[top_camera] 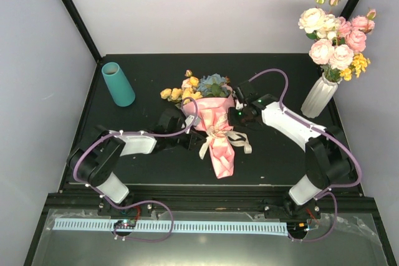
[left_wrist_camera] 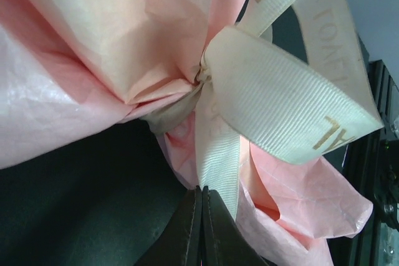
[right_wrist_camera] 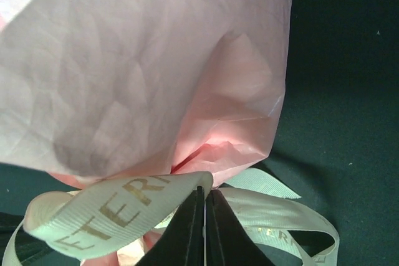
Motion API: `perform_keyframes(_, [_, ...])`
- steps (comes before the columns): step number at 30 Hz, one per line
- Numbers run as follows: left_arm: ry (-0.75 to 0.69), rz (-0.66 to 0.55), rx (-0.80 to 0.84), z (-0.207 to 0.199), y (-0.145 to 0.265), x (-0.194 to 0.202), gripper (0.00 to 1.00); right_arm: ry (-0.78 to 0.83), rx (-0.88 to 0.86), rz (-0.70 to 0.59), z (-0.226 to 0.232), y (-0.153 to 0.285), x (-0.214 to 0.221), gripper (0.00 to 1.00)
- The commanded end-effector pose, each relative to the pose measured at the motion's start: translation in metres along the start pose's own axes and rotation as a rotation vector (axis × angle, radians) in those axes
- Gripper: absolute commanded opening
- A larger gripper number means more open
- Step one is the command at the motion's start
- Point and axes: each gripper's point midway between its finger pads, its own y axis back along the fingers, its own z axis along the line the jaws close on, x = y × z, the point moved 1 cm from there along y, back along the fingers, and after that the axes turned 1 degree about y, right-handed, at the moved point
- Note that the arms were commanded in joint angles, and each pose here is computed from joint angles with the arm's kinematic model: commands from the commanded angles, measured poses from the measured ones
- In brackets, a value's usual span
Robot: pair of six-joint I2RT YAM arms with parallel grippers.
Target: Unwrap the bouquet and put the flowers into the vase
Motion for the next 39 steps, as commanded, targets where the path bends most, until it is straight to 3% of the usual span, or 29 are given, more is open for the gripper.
perform_keyframes(1, [0.008, 0.006, -0.032, -0.006, 0.006, -0.010, 0.02, 0.036, -0.041, -0.010, 0.006, 0.012, 0.000, 0.16])
perform_keyframes(9, [0.056, 0.049, -0.092, -0.003, 0.014, -0.006, 0.02, 0.115, -0.136, 0.034, 0.009, 0.026, 0.033, 0.73])
perform_keyframes(14, [0.085, 0.076, -0.143, 0.005, 0.015, -0.003, 0.02, 0.131, -0.213, 0.060, 0.010, 0.028, 0.060, 0.85])
perform_keyframes(16, [0.098, 0.076, -0.144, 0.005, 0.015, -0.002, 0.02, 0.128, -0.272, 0.060, 0.013, 0.028, 0.072, 0.96])
perform_keyframes(26, [0.137, 0.091, -0.129, 0.003, 0.013, 0.001, 0.02, 0.099, -0.304, 0.114, 0.016, 0.001, 0.107, 1.00])
perform_keyframes(39, [0.200, 0.100, -0.130, 0.007, 0.008, 0.005, 0.02, 0.087, -0.399, 0.227, 0.047, -0.035, 0.126, 0.88])
